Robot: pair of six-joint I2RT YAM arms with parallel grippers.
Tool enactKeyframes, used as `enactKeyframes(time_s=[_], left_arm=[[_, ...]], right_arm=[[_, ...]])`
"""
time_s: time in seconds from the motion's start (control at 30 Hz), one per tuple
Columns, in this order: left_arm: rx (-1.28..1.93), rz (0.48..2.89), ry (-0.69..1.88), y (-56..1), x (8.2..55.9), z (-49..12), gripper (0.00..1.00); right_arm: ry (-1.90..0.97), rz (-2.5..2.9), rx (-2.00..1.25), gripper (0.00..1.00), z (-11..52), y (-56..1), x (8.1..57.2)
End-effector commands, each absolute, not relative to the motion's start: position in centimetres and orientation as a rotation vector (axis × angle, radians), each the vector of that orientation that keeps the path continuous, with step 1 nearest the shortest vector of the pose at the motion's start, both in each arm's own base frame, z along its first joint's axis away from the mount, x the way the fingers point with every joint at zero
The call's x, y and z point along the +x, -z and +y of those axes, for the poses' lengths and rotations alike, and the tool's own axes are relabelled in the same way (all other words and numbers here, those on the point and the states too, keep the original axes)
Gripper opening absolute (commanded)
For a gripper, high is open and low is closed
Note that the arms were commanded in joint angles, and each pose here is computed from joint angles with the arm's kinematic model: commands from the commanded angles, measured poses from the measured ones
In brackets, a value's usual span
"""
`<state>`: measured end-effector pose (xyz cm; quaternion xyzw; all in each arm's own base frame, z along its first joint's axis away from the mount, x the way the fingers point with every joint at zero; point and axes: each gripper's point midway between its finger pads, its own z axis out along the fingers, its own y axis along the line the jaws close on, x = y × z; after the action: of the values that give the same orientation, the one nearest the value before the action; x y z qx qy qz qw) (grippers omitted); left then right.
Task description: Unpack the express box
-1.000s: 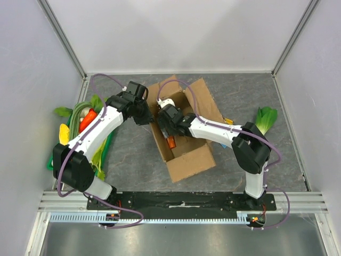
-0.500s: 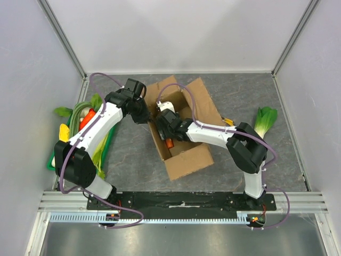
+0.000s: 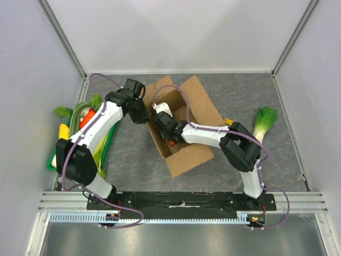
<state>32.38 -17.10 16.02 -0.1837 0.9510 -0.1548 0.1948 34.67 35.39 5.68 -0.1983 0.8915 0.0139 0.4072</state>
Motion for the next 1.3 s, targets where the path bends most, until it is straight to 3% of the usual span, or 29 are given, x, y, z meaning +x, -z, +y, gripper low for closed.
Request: enactKeyframes(time_s=[0.0, 0.3, 0.63, 0.9, 1.1, 1.27], left_arm=[[-0.484, 2.629, 0.285, -16.1, 33.0, -15.3, 0.02], [-0.47, 2.607, 0.174, -15.9, 33.8, -14.0, 0.02], [-0.517, 2.569, 0.089, -16.3, 35.9, -11.3, 0.02], [-0.71, 2.572, 0.093, -16.1, 36.7, -8.2, 0.02], [-0.904, 2.584, -0.025, -16.5, 35.7, -6.4, 0.02], [-0.937, 2.565, 0.003, -17.4, 35.7, -6.6, 0.03]], right_arm=[[-0.007, 2.146, -0.44, 0.44, 34.1, -9.9, 36.1], [-0.239, 2.044, -0.42, 0.31, 36.8, -16.4, 36.0], [-0.383, 1.89, -0.233, 0.34, 34.4, -27.9, 37.5], [-0.474, 1.755, 0.003, 0.36, 27.4, -37.7, 37.9], [-0.324, 1.707, 0.282, 0.38, 18.6, -39.1, 37.0], [-0.096, 1.824, 0.483, 0.38, 12.7, -32.9, 35.9]])
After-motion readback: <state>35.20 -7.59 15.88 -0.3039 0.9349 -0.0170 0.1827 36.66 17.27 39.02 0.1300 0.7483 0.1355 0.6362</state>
